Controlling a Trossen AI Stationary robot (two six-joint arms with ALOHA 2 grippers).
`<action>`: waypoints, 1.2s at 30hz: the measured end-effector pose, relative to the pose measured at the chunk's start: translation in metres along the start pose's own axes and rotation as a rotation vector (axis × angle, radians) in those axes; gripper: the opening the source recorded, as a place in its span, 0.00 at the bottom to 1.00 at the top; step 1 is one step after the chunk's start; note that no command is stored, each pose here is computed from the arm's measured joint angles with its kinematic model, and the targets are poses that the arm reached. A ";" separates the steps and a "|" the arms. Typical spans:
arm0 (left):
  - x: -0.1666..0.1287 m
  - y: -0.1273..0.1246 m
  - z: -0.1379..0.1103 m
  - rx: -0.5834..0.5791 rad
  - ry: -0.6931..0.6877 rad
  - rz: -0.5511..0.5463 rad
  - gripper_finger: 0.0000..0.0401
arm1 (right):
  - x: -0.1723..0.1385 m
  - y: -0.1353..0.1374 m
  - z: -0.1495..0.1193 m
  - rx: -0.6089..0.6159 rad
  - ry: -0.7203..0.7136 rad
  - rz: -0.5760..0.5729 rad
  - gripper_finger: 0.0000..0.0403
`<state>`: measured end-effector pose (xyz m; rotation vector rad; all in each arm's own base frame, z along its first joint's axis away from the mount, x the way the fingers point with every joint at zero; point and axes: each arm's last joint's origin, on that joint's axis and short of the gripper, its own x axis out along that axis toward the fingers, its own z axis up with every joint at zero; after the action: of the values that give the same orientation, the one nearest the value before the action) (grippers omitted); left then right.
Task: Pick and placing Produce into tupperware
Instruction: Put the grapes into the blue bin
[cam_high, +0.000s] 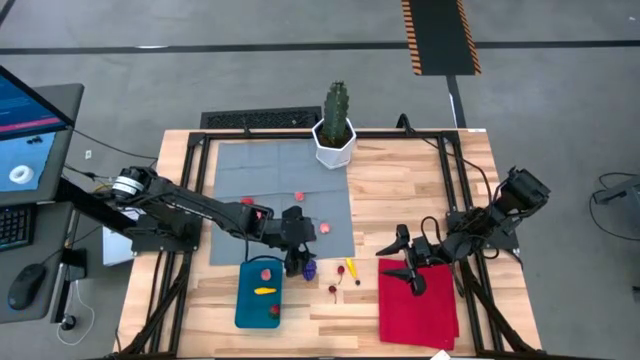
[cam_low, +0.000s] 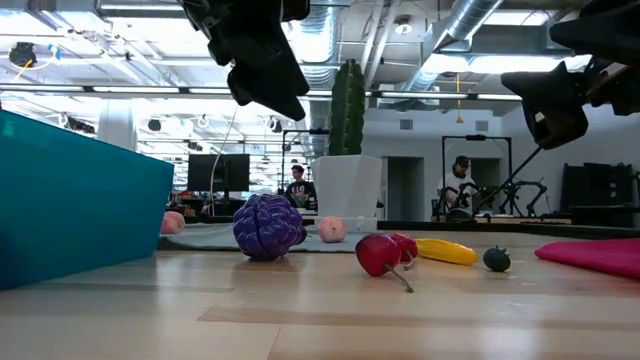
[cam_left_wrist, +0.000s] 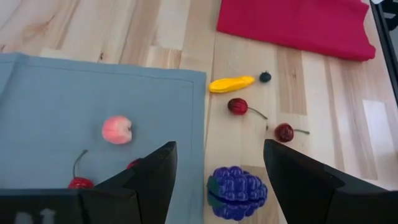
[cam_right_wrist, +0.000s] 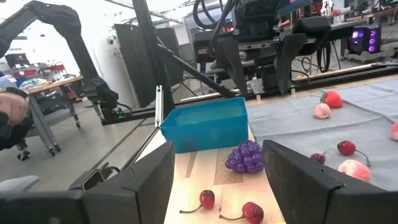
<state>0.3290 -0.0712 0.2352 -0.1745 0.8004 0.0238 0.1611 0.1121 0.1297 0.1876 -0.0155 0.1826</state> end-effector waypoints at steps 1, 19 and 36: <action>0.000 0.000 0.000 0.000 0.000 0.000 0.58 | 0.000 0.000 0.000 0.000 0.000 0.000 0.66; 0.000 0.002 0.010 0.018 -0.089 -0.027 0.58 | 0.000 0.000 0.000 0.008 0.000 0.000 0.66; -0.003 -0.020 -0.013 0.117 0.066 -0.056 0.58 | 0.000 0.000 0.000 0.009 0.000 0.000 0.66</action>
<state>0.3196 -0.0930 0.2316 -0.0873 0.8602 -0.0815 0.1611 0.1121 0.1297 0.1966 -0.0150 0.1827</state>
